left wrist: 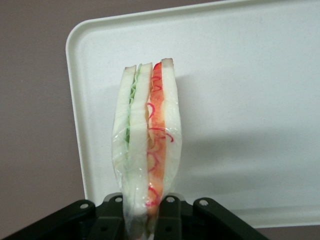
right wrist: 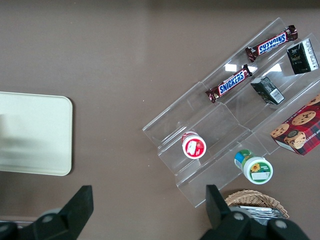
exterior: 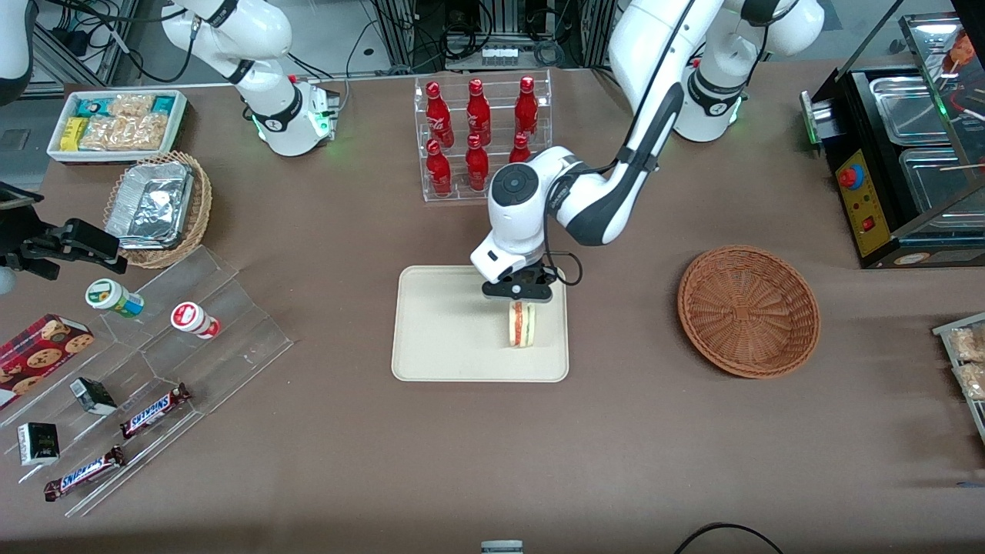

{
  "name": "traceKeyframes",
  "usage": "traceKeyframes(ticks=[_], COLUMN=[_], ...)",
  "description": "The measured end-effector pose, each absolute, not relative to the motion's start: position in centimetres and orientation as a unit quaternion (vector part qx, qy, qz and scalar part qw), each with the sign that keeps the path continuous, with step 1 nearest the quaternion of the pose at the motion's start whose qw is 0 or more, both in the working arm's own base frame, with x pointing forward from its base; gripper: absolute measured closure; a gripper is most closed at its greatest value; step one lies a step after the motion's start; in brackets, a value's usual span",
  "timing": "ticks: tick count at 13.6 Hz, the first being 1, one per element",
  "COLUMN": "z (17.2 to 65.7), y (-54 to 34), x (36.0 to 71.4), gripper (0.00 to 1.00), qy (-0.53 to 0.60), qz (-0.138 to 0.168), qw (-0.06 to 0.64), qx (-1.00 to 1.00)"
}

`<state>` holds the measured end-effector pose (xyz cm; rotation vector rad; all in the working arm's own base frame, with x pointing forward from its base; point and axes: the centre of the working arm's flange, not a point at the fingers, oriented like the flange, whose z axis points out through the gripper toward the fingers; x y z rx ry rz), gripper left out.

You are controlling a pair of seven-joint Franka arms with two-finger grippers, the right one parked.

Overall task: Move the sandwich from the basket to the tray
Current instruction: 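Lower the sandwich onto the cream tray with the left gripper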

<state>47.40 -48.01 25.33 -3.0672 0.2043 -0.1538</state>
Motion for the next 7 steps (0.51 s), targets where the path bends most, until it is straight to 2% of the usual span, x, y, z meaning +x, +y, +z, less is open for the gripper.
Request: traceKeyframes(ticks=[7], z=[23.4], y=[-48.1], x=[47.3], gripper=[0.85], qy=[0.072], qz=[-0.053], qw=[0.036], qx=[-0.995])
